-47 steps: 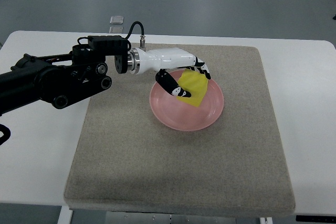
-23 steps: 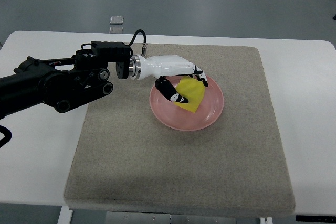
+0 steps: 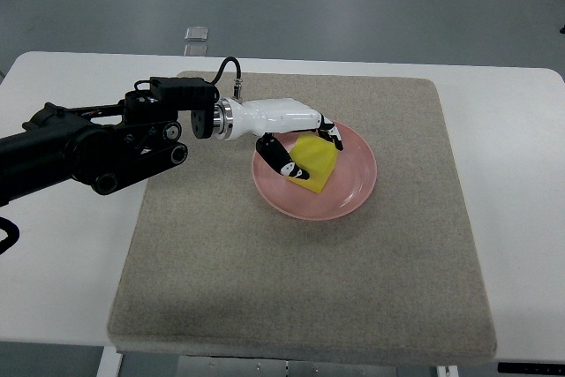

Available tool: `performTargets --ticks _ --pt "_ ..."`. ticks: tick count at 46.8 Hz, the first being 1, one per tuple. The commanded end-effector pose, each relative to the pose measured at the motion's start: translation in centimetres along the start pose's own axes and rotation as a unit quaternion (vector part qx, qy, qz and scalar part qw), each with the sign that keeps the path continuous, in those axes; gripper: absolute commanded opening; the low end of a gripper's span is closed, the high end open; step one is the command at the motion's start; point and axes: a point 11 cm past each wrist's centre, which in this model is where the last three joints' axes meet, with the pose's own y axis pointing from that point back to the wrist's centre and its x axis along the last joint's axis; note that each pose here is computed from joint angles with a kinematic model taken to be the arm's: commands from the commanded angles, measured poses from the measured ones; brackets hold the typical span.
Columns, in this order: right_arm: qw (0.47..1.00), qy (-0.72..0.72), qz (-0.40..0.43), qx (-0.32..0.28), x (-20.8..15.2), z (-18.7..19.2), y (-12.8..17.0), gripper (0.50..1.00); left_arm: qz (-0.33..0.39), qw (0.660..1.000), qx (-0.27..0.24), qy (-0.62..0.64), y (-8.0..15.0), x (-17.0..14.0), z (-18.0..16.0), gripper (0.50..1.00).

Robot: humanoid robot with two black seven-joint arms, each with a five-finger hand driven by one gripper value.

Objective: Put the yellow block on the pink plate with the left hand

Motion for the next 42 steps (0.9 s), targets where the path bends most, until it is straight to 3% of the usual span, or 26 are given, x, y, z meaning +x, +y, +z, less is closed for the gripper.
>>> performTargets --ticks 1,3,6,23,42 --pt "1.000 0.000 0.000 0.000 0.0 0.0 0.0 0.924 0.001 1.000 -0.005 0.001 0.0 0.0 0.1 0.887" --pt "1.000 -0.001 0.000 0.000 0.0 0.0 0.0 0.924 0.002 1.000 -0.005 0.001 0.1 0.0 0.1 0.898" --pt "1.000 0.000 0.000 0.000 0.0 0.0 0.0 0.924 0.003 1.000 -0.005 0.003 0.1 0.0 0.1 0.956" --pt "1.000 0.000 0.000 0.000 0.0 0.0 0.0 0.924 0.020 1.000 0.002 0.007 1.4 1.2 -1.1 0.964" --pt "1.000 0.000 0.000 0.000 0.0 0.0 0.0 0.924 0.102 0.989 0.102 0.037 6.0 5.4 -7.9 0.979"
